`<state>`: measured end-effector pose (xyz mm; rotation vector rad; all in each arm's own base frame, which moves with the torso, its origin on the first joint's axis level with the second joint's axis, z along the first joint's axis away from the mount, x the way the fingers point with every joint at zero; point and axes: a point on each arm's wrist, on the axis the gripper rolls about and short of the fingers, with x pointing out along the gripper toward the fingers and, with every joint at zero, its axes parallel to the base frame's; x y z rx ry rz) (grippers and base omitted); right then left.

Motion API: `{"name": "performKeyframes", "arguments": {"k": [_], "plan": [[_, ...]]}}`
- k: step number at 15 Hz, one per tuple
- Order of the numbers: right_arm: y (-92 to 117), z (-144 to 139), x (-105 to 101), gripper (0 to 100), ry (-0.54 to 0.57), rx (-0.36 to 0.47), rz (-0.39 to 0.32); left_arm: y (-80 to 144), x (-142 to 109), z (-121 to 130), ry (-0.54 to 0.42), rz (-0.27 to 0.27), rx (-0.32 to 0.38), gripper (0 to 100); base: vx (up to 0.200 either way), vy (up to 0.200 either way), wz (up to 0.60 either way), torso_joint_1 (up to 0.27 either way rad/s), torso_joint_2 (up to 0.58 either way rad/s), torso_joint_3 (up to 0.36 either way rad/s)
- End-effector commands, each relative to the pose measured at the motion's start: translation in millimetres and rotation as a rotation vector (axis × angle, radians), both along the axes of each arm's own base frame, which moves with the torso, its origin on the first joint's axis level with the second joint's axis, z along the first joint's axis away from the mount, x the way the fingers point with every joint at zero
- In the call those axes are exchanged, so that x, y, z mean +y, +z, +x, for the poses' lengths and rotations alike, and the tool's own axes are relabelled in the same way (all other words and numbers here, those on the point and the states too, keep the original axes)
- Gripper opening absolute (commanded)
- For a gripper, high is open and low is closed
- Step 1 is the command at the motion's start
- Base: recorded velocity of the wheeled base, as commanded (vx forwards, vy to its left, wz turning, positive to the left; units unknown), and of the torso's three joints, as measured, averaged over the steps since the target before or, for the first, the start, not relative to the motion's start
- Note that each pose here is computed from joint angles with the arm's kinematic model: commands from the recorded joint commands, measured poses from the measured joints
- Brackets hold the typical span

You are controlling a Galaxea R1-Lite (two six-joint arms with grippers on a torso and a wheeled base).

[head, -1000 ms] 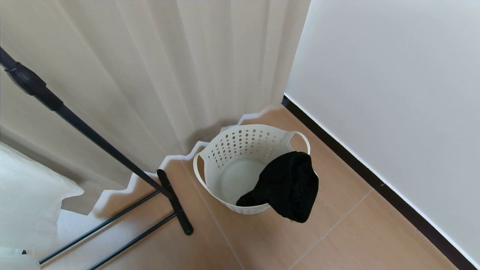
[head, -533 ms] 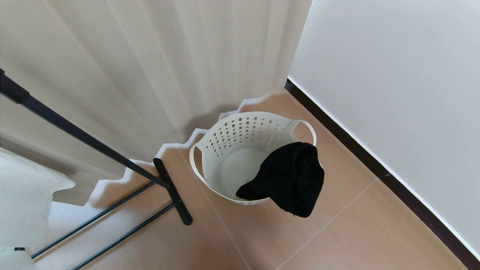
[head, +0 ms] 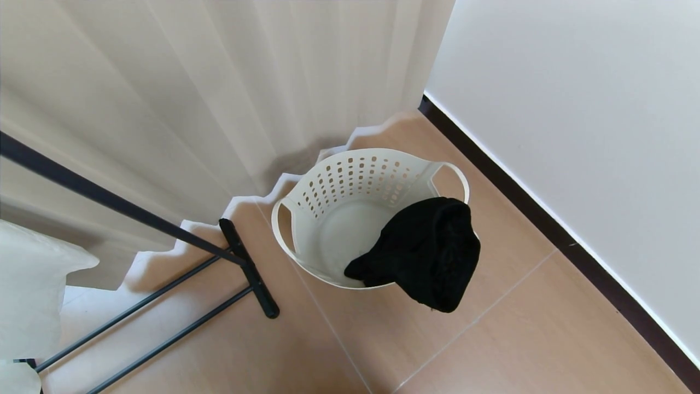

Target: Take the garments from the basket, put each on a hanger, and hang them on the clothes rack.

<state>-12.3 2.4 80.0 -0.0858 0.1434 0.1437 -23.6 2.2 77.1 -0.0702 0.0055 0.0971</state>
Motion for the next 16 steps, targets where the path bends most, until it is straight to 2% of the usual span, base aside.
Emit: {"name": "performKeyframes", "arguments": {"k": [1,3,4,5,7,9,10,11,12,13,14,16], "plan": [[7.3,29.6,4.1,100,0.185,0.263,-0.014,0.0,0.0,0.1,0.0,0.0,0.002,100,0.0,0.0,0.0,0.0,0.0,0.0],[24.8,49.7,10.2,100,0.276,0.318,-0.075,0.0,0.0,0.1,-0.002,0.002,0.002,100,0.0,0.0,0.0,0.0,0.0,0.0],[38.2,73.9,17.1,100,0.321,0.365,-0.189,0.0,0.0,0.1,0.0,0.005,0.002,100,0.0,0.0,0.0,0.0,0.0,0.0],[48.5,94.8,22.5,100,0.336,0.385,-0.264,0.0,0.0,0.1,-0.002,0.005,0.002,100,0.0,0.0,0.0,0.0,0.0,0.0],[66.7,139.9,34.8,100,0.349,0.406,-0.367,0.0,0.0,0.1,0.0,0.005,0.002,100,0.0,0.0,0.0,0.0,0.0,0.0],[78.2,182.8,51.1,100,0.341,0.413,-0.434,0.0,0.0,0.1,0.0,0.005,0.002,100,0.0,0.0,0.0,0.0,0.0,0.0],[80.7,196.5,59.1,100,0.341,0.409,-0.45,0.0,0.0,0.1,0.0,0.005,0.002,100,0.0,0.0,0.0,0.0,0.0,0.0],[86.0,224.0,72.1,100,0.321,0.384,-0.497,0.0,0.0,0.1,0.0,0.005,0.002,100,0.0,0.0,0.0,0.0,0.0,0.0],[88.9,238.5,77.9,100,0.302,0.367,-0.54,0.0,0.0,0.1,0.0,0.005,0.002,100,0.0,0.0,0.0,0.0,0.0,0.0],[88.9,269.1,88.1,100,0.229,0.37,-0.614,0.0,0.0,0.1,0.0,0.005,0.002,100,0.0,0.0,0.0,0.0,0.0,0.0],[84.7,291.1,94.3,100,0.158,0.387,-0.657,0.0,0.0,0.1,0.0,0.005,0.002,100,0.0,0.0,0.0,0.0,0.0,0.0],[75.6,311.7,102.7,100,0.143,0.406,-0.678,0.0,0.0,0.1,0.0,0.005,0.002,100,0.0,0.0,0.0,0.0,0.0,0.0]]}}
